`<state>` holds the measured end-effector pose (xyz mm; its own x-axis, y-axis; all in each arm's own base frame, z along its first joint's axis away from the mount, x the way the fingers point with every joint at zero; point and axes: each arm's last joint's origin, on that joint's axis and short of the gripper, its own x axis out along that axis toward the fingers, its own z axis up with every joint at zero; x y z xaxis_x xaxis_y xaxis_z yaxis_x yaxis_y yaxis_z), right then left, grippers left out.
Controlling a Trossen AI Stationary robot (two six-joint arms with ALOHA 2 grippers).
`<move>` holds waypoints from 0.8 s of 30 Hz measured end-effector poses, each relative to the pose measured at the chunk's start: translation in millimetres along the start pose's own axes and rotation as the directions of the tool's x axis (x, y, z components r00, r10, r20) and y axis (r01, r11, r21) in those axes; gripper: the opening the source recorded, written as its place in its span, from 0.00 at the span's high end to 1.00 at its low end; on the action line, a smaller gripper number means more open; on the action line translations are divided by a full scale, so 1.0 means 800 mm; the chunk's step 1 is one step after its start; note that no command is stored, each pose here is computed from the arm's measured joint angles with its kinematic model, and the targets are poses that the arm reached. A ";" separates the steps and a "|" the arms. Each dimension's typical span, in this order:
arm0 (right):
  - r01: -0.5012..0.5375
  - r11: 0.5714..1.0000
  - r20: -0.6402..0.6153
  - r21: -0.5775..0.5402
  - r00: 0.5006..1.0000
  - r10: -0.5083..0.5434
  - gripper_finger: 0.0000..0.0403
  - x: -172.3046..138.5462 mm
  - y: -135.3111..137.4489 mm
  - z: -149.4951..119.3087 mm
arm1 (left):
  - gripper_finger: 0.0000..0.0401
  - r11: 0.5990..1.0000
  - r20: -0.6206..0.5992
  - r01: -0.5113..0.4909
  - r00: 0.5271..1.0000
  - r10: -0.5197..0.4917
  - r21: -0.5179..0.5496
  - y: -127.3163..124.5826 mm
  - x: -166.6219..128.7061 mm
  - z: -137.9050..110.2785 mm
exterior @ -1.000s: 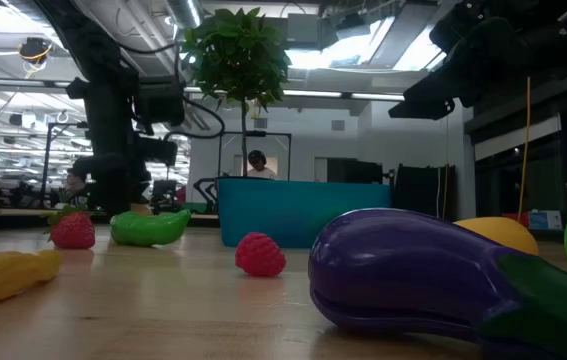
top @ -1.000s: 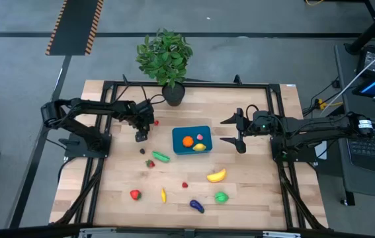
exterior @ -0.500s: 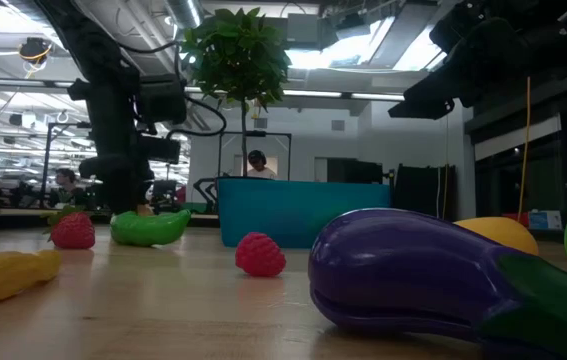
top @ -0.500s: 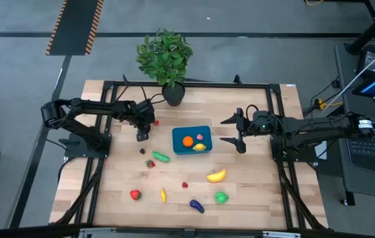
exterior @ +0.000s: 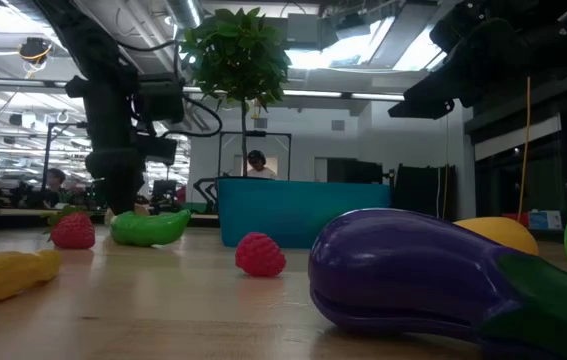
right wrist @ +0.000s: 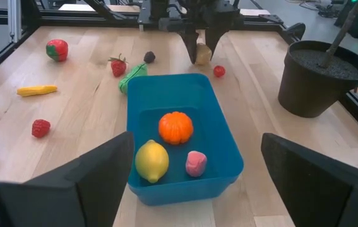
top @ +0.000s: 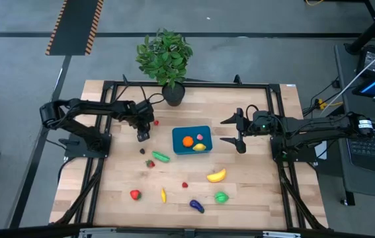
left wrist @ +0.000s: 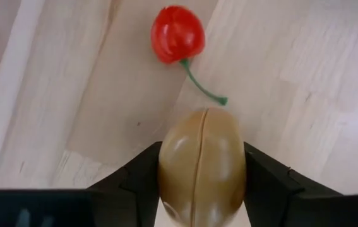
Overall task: Pick and placing Produce into tupperware
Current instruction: Put the brown potato into the blue bin
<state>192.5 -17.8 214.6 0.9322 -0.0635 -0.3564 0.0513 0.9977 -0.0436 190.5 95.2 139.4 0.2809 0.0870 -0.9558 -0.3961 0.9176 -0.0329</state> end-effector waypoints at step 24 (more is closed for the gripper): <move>0.000 1.000 0.000 0.000 1.000 0.000 0.14 0.000 0.000 0.000 | 0.58 0.998 0.550 0.008 0.834 -0.039 0.058 -0.037 -0.138 -0.025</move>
<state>192.5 -17.7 214.6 0.9322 -0.0631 -0.3564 0.0508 0.9977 -0.0439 153.9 51.1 239.8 0.7303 0.2504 -0.6356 -0.3427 0.9392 -0.0237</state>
